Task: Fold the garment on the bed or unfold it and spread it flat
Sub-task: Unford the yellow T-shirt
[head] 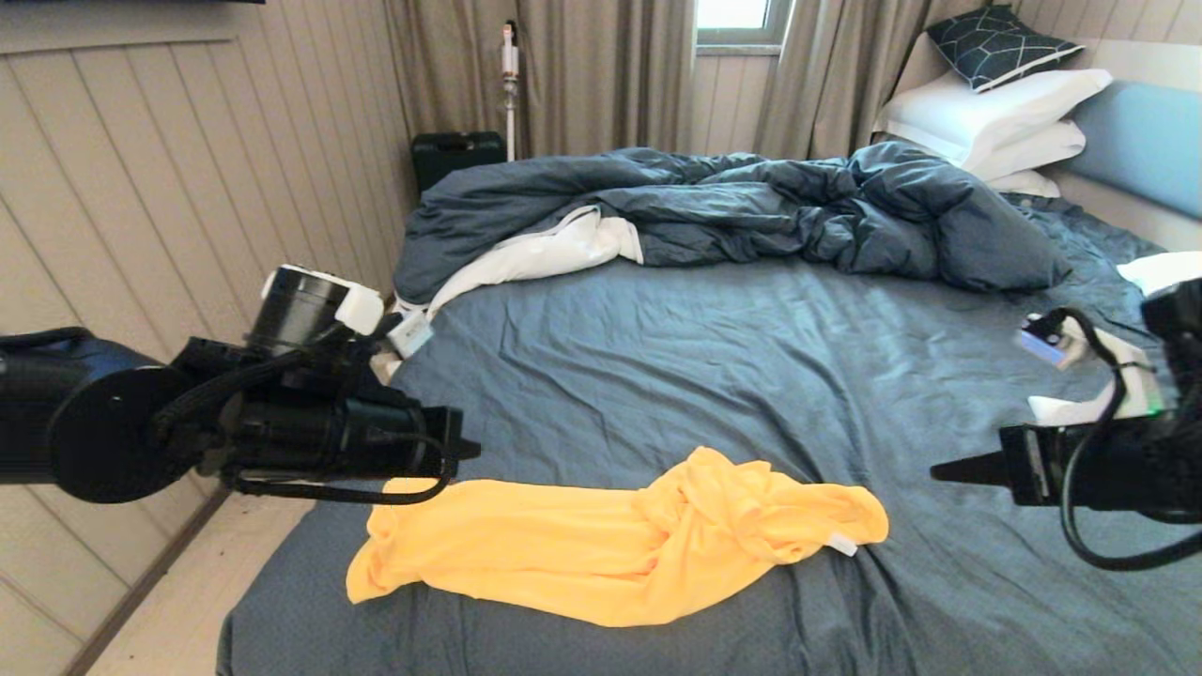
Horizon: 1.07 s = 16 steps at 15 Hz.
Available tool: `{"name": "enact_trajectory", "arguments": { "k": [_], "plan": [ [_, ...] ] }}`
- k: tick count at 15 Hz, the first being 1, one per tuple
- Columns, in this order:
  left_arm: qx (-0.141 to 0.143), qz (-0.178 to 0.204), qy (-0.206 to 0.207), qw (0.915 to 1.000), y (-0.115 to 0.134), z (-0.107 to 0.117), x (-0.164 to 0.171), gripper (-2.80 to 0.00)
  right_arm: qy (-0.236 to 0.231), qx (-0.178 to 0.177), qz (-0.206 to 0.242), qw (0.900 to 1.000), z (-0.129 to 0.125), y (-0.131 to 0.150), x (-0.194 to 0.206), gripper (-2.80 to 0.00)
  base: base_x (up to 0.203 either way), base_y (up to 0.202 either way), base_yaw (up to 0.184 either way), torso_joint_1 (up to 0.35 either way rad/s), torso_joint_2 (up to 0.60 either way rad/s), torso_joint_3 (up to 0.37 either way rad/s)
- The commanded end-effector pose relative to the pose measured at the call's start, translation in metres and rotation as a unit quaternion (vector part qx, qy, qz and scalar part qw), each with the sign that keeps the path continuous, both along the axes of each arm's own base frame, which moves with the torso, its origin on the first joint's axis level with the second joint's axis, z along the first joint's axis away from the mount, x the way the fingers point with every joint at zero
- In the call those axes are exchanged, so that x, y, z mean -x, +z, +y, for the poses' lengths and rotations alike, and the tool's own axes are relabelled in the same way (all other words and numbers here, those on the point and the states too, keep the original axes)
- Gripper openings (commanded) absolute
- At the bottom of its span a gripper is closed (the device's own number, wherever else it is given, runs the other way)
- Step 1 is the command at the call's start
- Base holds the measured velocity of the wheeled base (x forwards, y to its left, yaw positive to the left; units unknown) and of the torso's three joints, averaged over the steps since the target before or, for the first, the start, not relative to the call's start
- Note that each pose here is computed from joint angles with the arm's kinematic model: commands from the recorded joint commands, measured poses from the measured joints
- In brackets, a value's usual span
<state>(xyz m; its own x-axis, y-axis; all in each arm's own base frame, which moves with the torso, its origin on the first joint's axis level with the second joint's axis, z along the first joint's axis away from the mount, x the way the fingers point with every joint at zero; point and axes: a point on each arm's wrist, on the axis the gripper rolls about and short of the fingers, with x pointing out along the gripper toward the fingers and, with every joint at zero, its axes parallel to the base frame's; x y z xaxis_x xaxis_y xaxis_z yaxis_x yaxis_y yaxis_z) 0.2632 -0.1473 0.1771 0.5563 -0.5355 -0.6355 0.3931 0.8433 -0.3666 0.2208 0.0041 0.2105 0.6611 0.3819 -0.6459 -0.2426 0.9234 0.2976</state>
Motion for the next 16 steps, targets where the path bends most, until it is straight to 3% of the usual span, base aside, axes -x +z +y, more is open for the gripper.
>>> {"name": "enact_trajectory", "arguments": {
  "k": [1,6,7,11,16],
  "plan": [
    [-0.02,0.035,-0.018,0.999,-0.026,-0.029,-0.01,-2.8,0.02,0.013,0.036,0.999,0.021,-0.013,-0.024,-2.8,0.0,0.0,0.0,0.0,0.0,0.0],
    [-0.012,0.062,0.0,0.998,-0.035,-0.036,-0.011,-2.8,0.052,0.034,0.063,0.996,0.059,-0.023,-0.075,-2.8,0.0,0.0,0.0,0.0,0.0,0.0],
    [-0.012,0.063,0.001,0.998,-0.035,-0.035,-0.01,-2.8,0.058,0.054,0.072,0.994,0.074,-0.026,-0.08,0.0,0.0,0.0,0.0,0.0,0.0,0.0],
    [-0.013,0.073,0.006,0.9973,-0.038,-0.032,-0.007,-2.8,0.1,0.102,0.07,0.987,0.125,-0.034,-0.085,0.0,0.0,0.0,0.0,0.0,0.0,0.0],
    [-0.021,0.092,0.009,0.9955,-0.05,-0.031,-0.004,-2.8,0.11,0.167,0.082,0.976,0.17,-0.066,-0.099,0.0,0.0,0.0,0.0,0.0,0.0,0.0]
  ]
}}
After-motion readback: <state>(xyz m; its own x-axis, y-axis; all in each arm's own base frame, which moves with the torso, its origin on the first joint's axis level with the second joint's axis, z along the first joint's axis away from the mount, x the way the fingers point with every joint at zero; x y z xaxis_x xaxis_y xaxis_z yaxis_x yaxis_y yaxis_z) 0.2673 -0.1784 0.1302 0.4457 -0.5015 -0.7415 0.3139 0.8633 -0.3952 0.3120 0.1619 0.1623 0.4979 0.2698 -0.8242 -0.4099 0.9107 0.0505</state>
